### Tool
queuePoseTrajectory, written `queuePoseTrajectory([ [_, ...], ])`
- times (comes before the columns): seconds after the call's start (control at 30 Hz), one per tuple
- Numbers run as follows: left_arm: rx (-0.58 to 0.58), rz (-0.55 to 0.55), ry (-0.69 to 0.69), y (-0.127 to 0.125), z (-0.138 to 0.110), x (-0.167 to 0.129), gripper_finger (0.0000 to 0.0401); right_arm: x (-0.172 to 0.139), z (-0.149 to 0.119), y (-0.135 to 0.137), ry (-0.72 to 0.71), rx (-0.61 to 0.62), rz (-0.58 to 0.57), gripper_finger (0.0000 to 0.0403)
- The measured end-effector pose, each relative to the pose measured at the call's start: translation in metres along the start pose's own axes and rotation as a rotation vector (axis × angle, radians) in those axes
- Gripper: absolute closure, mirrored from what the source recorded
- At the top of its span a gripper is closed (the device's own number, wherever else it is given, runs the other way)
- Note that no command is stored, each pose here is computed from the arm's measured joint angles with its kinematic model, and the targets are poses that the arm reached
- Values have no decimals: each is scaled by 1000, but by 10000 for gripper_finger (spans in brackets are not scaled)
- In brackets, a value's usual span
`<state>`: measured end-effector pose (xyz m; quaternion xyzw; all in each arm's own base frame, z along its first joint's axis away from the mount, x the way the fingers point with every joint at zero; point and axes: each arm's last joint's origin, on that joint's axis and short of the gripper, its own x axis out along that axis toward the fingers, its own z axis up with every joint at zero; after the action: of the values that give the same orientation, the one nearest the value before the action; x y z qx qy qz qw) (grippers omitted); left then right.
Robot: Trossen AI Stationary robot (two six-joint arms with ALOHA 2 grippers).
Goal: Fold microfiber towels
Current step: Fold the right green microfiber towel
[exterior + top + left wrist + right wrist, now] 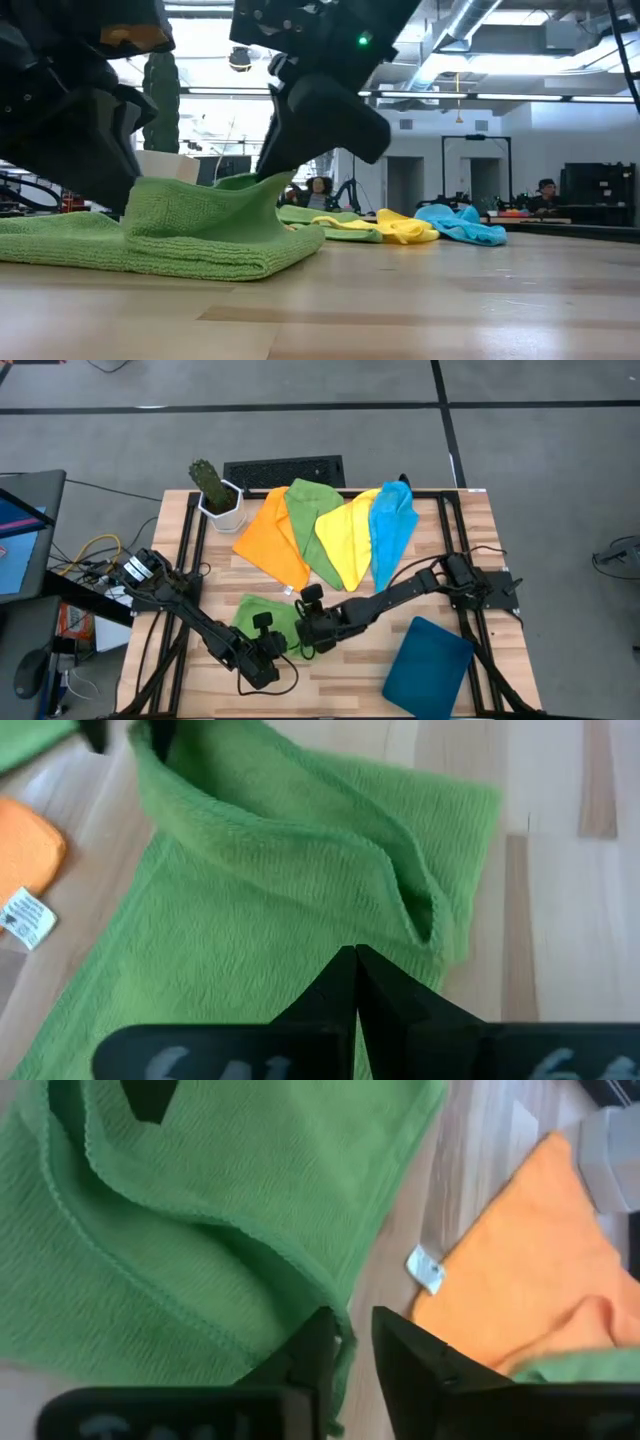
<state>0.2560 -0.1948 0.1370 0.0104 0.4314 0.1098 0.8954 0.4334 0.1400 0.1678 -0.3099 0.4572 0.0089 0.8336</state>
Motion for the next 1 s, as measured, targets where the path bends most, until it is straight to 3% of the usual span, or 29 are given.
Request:
queuePoseTrajectory([
  [0.3, -53, 32, 58, 22, 5, -35, 401, -6, 8, -11, -10, -67, -76, 233],
  [0.47, -85, 49, -27, 35, 14, -64, 401, -33, 15, -20, -30, -26, -75, 216],
  [0.57, -102, 51, -85, 41, 19, -77, 401, -47, 17, -24, -61, 69, -66, 214],
  [0.73, -100, 43, -109, 47, 20, -90, 401, -41, 7, -3, -45, 191, 29, 220],
  [0.9, -87, 79, -113, 49, 15, -95, 401, -20, 9, 30, -223, 246, 33, 233],
  [1.0, -96, 97, -89, 50, 9, -97, 401, -11, 13, 35, -333, 282, 19, 239],
])
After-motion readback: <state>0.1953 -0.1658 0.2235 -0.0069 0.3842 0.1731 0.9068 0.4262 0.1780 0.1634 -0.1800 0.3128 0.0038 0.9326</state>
